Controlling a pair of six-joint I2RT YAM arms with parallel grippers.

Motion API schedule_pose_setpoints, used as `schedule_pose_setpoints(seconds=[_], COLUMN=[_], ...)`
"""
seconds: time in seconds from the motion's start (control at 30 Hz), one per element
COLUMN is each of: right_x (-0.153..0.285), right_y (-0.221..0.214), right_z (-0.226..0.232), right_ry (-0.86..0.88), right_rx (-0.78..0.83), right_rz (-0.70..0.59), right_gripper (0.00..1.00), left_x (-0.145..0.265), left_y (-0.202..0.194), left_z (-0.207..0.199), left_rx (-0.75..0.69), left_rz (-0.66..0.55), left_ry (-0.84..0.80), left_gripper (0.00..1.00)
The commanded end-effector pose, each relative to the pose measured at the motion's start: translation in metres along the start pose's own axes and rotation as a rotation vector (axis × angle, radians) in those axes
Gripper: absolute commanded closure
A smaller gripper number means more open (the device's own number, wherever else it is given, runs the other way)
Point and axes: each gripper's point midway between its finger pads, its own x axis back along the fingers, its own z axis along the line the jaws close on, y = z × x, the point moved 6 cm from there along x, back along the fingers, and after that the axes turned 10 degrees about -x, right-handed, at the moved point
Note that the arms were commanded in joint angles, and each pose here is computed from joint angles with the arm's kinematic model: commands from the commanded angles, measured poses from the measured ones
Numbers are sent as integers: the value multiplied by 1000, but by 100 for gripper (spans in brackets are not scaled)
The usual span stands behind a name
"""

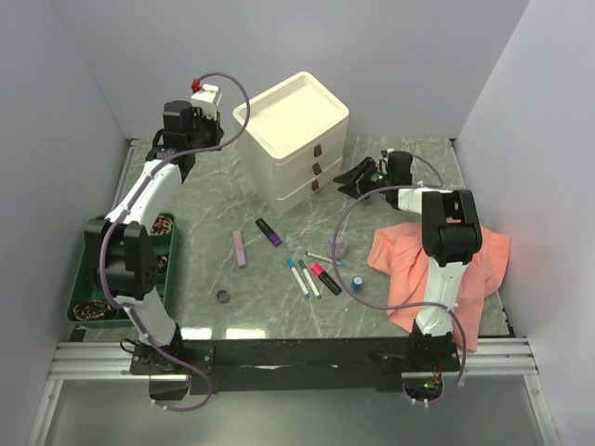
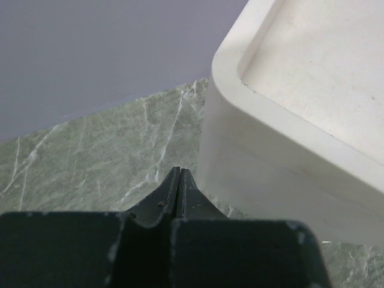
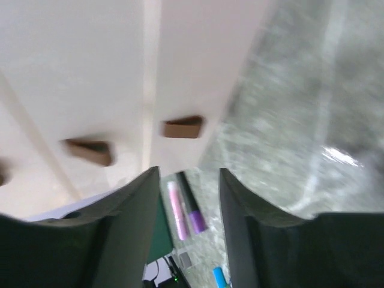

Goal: Sort the stationery into containers
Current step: Close the drawer in the storage box.

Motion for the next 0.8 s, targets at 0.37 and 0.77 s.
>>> schedule_pose_setpoints(seconds=[0.37,0.77], right_x=[7,-12], right_y=[-5,-13], right_z=[77,72], right_ry=[347,335], right_rx=[199,180], right_rz=[132,164], right_gripper=[57,56], left_x=[8,6], left_y=[21,18], left_z=[7,9], left_rx=[-43,-60], left_rz=[-59,-52], left_ry=[33,42], left_gripper=[99,99])
